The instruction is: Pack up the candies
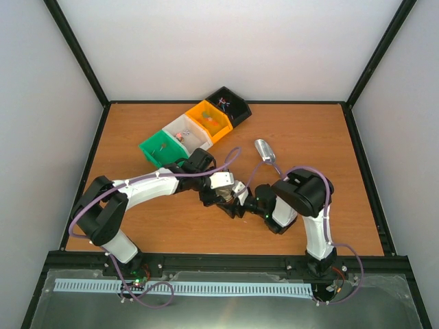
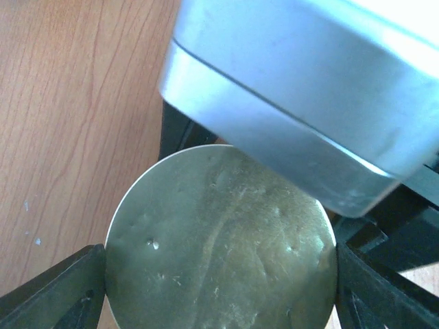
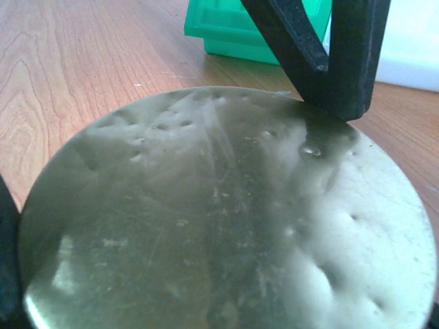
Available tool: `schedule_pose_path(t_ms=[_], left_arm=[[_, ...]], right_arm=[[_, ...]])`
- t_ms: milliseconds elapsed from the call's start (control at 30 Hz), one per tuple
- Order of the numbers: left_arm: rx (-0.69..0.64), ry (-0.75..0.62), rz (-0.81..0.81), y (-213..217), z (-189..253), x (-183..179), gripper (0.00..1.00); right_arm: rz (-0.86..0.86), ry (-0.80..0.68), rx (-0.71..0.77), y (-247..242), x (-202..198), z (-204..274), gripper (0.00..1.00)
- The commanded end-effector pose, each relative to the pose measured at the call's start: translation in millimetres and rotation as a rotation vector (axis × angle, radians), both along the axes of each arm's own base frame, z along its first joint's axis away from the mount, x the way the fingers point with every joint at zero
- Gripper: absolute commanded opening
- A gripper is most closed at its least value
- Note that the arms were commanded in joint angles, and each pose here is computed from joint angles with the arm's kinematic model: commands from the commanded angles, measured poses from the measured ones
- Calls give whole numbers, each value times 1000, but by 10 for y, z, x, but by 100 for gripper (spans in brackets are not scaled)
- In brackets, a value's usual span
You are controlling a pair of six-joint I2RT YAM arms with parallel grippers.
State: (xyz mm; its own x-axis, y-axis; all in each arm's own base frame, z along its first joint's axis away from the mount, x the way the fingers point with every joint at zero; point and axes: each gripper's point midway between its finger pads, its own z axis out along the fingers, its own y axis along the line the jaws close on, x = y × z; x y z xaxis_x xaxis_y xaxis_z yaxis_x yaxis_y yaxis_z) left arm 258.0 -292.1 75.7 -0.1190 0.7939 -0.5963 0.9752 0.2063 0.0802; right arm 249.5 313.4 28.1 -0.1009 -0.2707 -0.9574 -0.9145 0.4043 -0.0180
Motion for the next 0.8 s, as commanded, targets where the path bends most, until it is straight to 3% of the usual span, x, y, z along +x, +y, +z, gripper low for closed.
schedule_pose_path(t_ms=[0, 133, 267, 367, 433, 567, 767], left_arm=[[98, 83, -5, 170, -266, -158, 59], [168, 92, -158, 283, -359, -350, 59], [205, 116, -403, 407, -374, -664, 60], [186, 123, -467, 383, -347, -727, 60], [175, 131, -448, 344, -336, -698, 60], [200, 78, -235, 316, -428, -385, 60], [180, 21, 19, 307, -391, -59, 61]], right_arm=[[49, -41, 7, 21, -130, -18, 74], [166, -40, 51, 47, -305, 84, 59], [353, -32, 104, 77, -609, 169, 52], [425, -46, 111, 84, -709, 171, 52], [403, -55, 116, 81, -640, 197, 60], [250, -66, 89, 13, -395, 225, 97], [6, -70, 62, -135, -51, 185, 100]])
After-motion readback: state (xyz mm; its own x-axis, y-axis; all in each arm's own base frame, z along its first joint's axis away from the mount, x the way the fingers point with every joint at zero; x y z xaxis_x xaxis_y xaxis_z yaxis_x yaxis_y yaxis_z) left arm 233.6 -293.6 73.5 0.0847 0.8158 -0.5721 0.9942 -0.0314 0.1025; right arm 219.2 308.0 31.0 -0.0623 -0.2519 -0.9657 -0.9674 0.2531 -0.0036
